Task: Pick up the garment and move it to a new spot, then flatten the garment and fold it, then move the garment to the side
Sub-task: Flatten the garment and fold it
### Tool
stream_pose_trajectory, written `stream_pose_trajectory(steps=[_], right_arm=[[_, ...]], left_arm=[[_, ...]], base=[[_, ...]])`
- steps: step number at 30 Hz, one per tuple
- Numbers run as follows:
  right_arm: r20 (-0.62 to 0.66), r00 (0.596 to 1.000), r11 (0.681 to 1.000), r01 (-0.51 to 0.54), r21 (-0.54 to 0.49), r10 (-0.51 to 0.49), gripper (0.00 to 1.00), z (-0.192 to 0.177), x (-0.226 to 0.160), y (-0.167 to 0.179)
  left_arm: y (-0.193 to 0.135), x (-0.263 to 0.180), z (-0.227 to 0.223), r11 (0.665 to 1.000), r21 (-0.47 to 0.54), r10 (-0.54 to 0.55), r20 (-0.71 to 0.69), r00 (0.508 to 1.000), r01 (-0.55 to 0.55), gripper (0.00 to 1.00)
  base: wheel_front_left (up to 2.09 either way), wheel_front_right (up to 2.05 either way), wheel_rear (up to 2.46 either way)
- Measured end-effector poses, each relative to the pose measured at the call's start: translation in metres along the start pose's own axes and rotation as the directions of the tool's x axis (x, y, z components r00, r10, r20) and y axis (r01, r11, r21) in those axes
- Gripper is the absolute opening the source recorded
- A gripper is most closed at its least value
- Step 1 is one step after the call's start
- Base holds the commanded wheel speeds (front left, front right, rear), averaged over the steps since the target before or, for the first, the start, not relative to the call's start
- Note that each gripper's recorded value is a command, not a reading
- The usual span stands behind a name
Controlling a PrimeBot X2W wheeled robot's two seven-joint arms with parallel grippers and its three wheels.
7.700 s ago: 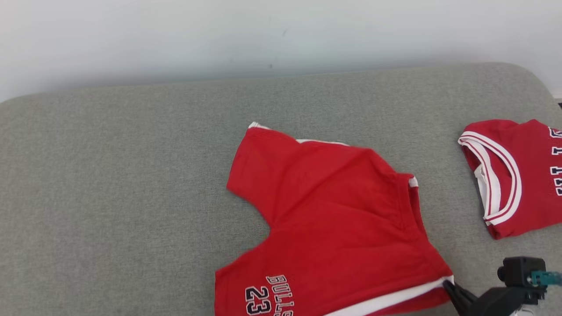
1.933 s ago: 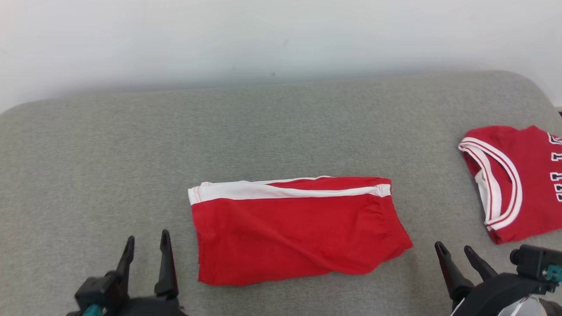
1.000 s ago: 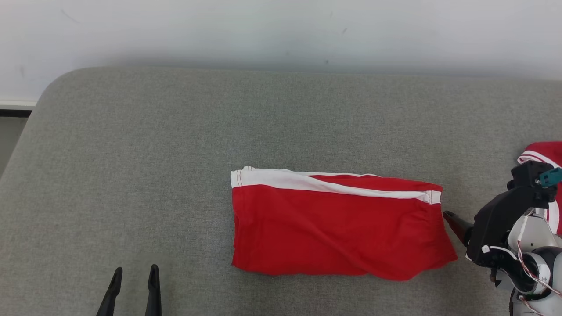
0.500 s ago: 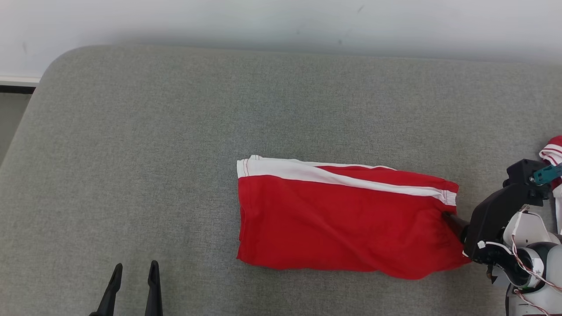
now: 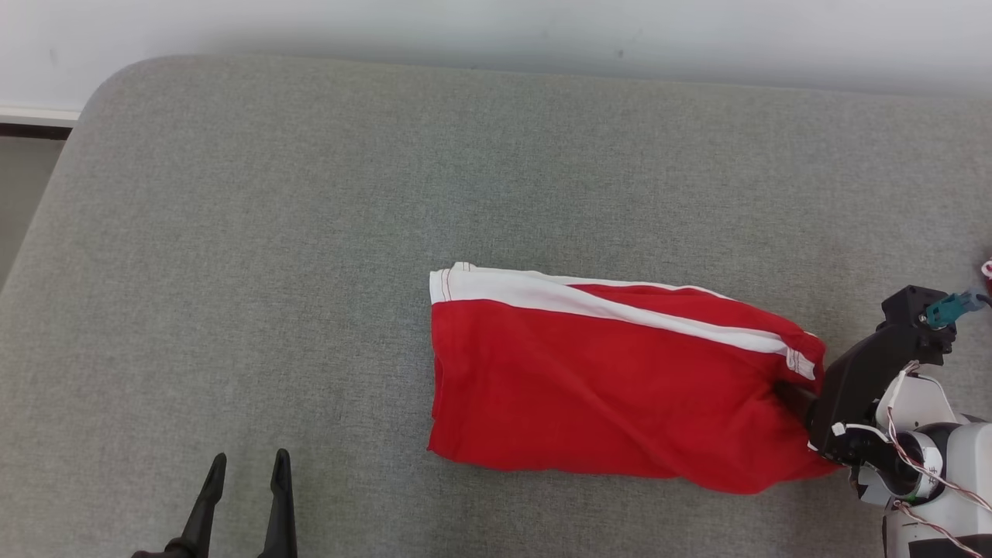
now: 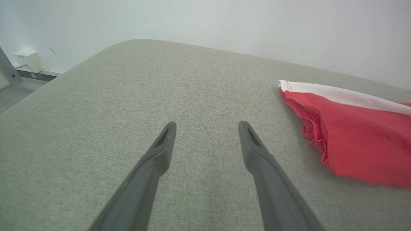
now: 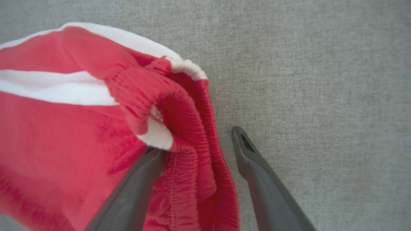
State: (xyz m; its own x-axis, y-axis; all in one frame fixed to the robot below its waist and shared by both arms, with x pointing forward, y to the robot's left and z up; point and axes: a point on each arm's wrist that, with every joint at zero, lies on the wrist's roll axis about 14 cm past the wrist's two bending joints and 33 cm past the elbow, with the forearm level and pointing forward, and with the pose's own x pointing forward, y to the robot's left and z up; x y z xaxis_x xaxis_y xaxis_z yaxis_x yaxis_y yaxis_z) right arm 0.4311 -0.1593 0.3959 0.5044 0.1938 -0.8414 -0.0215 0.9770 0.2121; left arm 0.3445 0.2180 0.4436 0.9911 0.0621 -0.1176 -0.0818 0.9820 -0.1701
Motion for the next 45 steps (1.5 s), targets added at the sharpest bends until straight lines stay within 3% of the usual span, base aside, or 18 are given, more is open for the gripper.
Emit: stream_pose_trajectory(steps=[6, 7, 8, 10, 15, 21, 32, 38, 45], right_arm=[[-0.026, 1.0, 1.0, 0.006, -0.013, -0.006, 1.0, -0.003, 0.009, 0.002], [-0.025, 1.0, 1.0, 0.005, -0.014, -0.005, 0.46, -0.002, 0.01, 0.002], [-0.021, 1.0, 1.0, 0.011, -0.019, -0.011, 0.39, -0.001, 0.011, 0.002], [-0.014, 1.0, 0.999, 0.019, -0.031, -0.019, 0.0, 0.002, 0.012, 0.002], [0.02, 0.999, 0.998, 0.05, -0.034, -0.049, 0.0, 0.012, 0.011, -0.002], [0.091, 0.986, 0.99, 0.135, 0.024, -0.137, 0.0, 0.027, -0.01, -0.033], [0.168, 0.93, 0.945, 0.319, 0.078, -0.328, 0.0, 0.037, -0.066, -0.082], [0.181, 0.963, 0.978, 0.187, 0.097, -0.202, 0.0, 0.042, -0.069, -0.06], [0.165, 0.986, 1.0, 0.024, 0.012, -0.026, 0.0, 0.049, -0.056, -0.008]], left_arm=[[0.004, 0.0, 0.0, 1.0, 0.002, 0.013, 0.0, 1.0, -0.013, 1.0], [0.004, 0.001, 0.0, 1.0, 0.002, 0.014, 0.001, 1.0, -0.014, 1.0], [0.004, 0.001, 0.001, 1.0, 0.001, 0.014, 0.002, 1.0, -0.014, 1.0], [0.003, 0.002, 0.001, 1.0, 0.0, 0.014, 0.003, 1.0, -0.014, 1.0], [0.0, 0.003, 0.0, 1.0, -0.006, 0.006, 0.001, 1.0, -0.006, 1.0], [-0.004, 0.002, 0.002, 1.0, -0.012, -0.003, 0.01, 1.0, 0.003, 1.0], [-0.012, 0.003, 0.005, 0.999, -0.016, -0.029, 0.022, 0.999, 0.03, 1.0], [-0.017, 0.003, 0.006, 0.999, -0.016, -0.048, 0.027, 0.998, 0.049, 1.0], [-0.017, 0.001, 0.005, 0.999, -0.016, -0.049, 0.021, 0.999, 0.05, 1.0]], base=[[0.0, 0.0, 0.0], [0.0, 0.0, 0.0], [0.0, 0.0, 0.0], [0.0, 0.0, 0.0], [0.0, 0.0, 0.0], [0.0, 0.0, 0.0], [0.0, 0.0, 0.0], [0.0, 0.0, 0.0], [0.0, 0.0, 0.0]])
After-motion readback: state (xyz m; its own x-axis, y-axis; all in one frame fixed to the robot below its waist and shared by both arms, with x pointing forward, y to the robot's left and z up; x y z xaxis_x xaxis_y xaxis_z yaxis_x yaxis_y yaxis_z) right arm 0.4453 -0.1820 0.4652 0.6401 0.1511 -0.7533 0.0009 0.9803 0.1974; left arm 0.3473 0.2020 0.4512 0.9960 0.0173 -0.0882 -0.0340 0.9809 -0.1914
